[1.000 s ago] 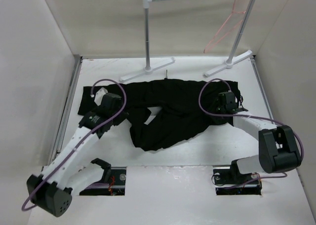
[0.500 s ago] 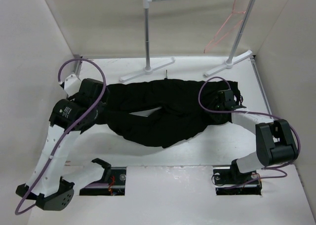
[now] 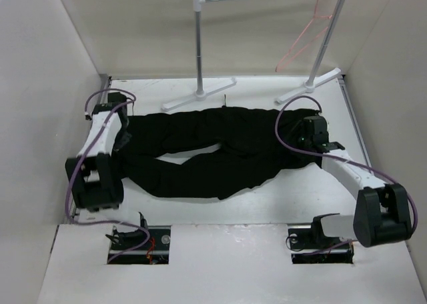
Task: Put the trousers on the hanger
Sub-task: Flatten out the trousers at the center of the board.
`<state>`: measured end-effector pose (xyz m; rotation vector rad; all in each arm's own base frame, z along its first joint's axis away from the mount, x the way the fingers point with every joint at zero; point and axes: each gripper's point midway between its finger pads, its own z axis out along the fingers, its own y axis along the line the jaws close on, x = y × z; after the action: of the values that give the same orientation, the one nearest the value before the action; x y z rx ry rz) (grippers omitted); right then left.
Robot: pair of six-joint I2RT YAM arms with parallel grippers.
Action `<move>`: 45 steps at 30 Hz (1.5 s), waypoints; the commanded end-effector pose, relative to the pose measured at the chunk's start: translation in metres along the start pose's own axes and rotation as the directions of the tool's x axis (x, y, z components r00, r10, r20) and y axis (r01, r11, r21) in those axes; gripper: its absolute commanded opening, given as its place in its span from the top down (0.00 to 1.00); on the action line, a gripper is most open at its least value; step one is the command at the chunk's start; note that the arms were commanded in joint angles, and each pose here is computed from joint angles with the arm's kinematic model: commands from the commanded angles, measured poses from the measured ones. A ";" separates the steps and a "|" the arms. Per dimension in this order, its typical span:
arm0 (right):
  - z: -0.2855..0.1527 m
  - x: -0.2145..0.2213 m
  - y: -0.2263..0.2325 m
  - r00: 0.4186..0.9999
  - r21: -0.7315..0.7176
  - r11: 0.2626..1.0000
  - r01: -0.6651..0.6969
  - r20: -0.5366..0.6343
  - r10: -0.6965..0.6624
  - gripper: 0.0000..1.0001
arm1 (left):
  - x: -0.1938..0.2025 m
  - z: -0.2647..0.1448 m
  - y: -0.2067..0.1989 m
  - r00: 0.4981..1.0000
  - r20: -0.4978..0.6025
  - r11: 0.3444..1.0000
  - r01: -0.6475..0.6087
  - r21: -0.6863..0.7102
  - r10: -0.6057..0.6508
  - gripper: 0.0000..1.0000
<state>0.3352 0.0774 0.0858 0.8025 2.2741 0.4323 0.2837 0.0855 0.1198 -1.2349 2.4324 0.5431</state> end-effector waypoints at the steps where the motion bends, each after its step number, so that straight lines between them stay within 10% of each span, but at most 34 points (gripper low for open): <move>1: -0.022 -0.031 0.007 0.995 -0.001 1.000 0.032 0.099 -0.031 0.36 | -0.055 0.019 -0.041 0.995 0.071 0.994 0.062 0.090 -0.069 1.00; 18: -0.023 -0.054 -0.122 0.957 0.298 0.916 -0.269 0.187 0.220 0.41 | -0.074 0.095 -0.106 1.000 0.026 0.998 -0.019 0.054 0.017 0.97; 23: 0.006 -0.050 -0.128 0.964 0.314 0.913 -0.260 0.145 0.225 0.51 | -0.069 0.101 -0.121 0.999 0.022 0.997 -0.032 0.069 0.031 0.97; 28: 0.004 -0.056 -0.152 0.940 0.382 0.860 -0.338 0.186 0.287 0.95 | -0.067 0.100 -0.124 0.999 0.020 0.996 -0.033 0.080 0.032 0.97; 33: -0.064 -0.088 -0.182 0.867 0.411 0.788 -0.458 0.401 0.296 1.00 | -0.074 0.088 -0.123 0.999 0.037 0.995 -0.018 0.097 0.014 0.97; 38: -0.079 -0.094 -0.211 0.820 0.442 0.713 -0.544 0.458 0.342 0.89 | -0.071 0.078 -0.113 0.999 0.044 0.995 -0.028 0.091 0.024 0.97; 40: -0.066 -0.093 -0.214 0.828 0.448 0.710 -0.544 0.422 0.369 0.62 | -0.068 0.075 -0.106 0.999 0.044 0.996 -0.031 0.085 0.027 0.97; 45: -0.062 -0.102 -0.157 0.871 0.352 0.823 -0.446 0.381 0.310 0.32 | -0.069 0.054 -0.088 0.997 0.077 0.995 -0.022 0.094 0.015 0.97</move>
<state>0.2540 -0.1238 0.0551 1.6064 1.9969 -0.1153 0.4079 0.1028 0.0471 -1.1474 2.4759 0.4583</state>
